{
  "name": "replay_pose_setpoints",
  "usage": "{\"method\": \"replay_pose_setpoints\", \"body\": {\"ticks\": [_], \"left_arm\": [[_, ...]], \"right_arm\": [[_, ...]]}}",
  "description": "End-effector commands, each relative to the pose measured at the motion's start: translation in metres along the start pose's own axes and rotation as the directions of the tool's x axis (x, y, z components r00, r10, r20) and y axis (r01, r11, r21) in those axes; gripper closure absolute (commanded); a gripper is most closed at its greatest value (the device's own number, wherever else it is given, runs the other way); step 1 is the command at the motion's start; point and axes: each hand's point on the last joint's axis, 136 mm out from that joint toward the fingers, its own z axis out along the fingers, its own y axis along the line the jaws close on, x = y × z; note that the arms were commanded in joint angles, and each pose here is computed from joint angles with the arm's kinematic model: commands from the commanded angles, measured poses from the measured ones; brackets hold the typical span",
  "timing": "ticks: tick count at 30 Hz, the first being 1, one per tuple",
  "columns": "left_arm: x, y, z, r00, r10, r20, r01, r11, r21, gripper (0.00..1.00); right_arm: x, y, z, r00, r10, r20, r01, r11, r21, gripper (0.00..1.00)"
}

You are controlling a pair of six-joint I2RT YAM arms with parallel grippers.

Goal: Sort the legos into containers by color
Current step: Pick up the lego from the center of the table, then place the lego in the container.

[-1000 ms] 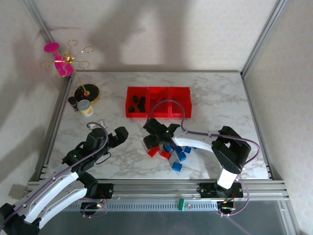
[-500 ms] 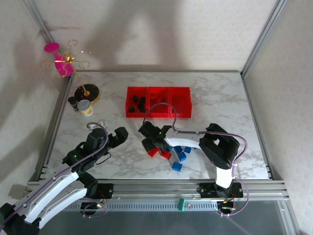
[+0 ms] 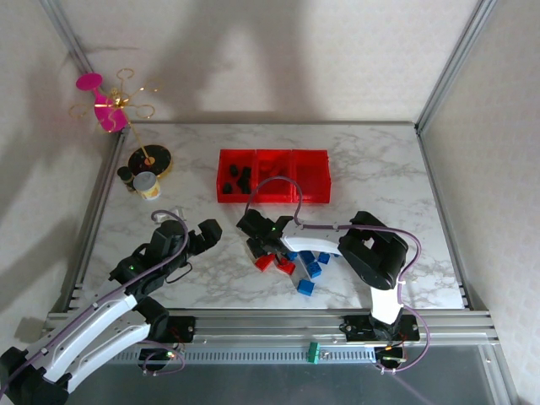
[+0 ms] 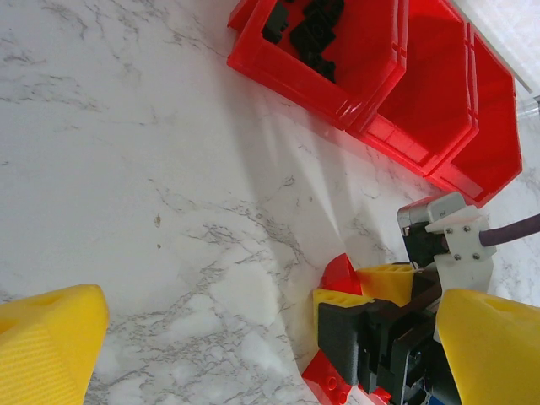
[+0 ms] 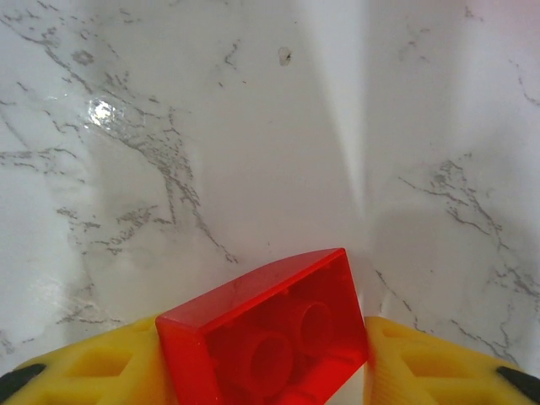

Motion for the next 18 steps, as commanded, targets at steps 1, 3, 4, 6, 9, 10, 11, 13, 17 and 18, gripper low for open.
{"method": "replay_pose_setpoints", "body": {"ticks": [1, 3, 4, 6, 9, 10, 11, 13, 17, 18], "left_arm": [[-0.005, 0.000, 0.000, 1.000, -0.004, 0.021, 0.004, 1.000, -0.003, 0.00], [-0.007, -0.002, -0.001, 1.000, -0.003, 0.025, 0.003, 1.000, 0.002, 0.01], [-0.008, -0.003, -0.001, 1.000, -0.002, 0.028, 0.001, 1.000, 0.005, 0.00], [-0.010, -0.006, -0.001, 1.000, 0.003, 0.031, -0.004, 1.000, 0.009, 0.00], [-0.014, -0.013, 0.000, 0.999, 0.012, 0.034, -0.012, 1.000, 0.013, 0.00], [-0.016, -0.015, 0.001, 0.999, 0.015, 0.034, -0.016, 1.000, 0.015, 0.00], [-0.017, -0.018, 0.002, 0.999, 0.017, 0.033, -0.018, 1.000, 0.018, 0.00], [-0.020, -0.023, 0.005, 0.999, 0.019, 0.037, -0.019, 1.000, 0.023, 0.00], [-0.028, -0.036, 0.010, 0.999, 0.018, 0.049, -0.020, 0.999, 0.041, 0.00], [-0.030, -0.039, 0.011, 0.999, 0.022, 0.050, -0.024, 0.999, 0.042, 0.00]], "right_arm": [[-0.010, 0.000, -0.005, 0.999, 0.027, 0.022, -0.026, 1.000, -0.007, 0.54], [-0.015, -0.001, -0.011, 0.998, 0.043, 0.035, -0.042, 0.999, -0.025, 0.54], [-0.020, -0.003, -0.014, 0.998, 0.055, 0.044, -0.054, 0.998, -0.033, 0.54], [-0.031, -0.008, -0.023, 0.994, 0.079, 0.070, -0.076, 0.996, -0.045, 0.53], [-0.049, -0.022, -0.035, 0.987, 0.119, 0.110, -0.114, 0.992, -0.050, 0.53], [-0.056, -0.027, -0.038, 0.983, 0.131, 0.126, -0.125, 0.991, -0.053, 0.52], [-0.063, -0.032, -0.041, 0.980, 0.139, 0.140, -0.133, 0.990, -0.054, 0.52], [-0.079, -0.046, -0.044, 0.971, 0.163, 0.173, -0.158, 0.986, -0.043, 0.52], [-0.116, -0.074, -0.046, 0.950, 0.195, 0.243, -0.199, 0.980, -0.008, 0.51], [-0.127, -0.080, -0.044, 0.945, 0.198, 0.262, -0.204, 0.979, -0.004, 0.51]]}}
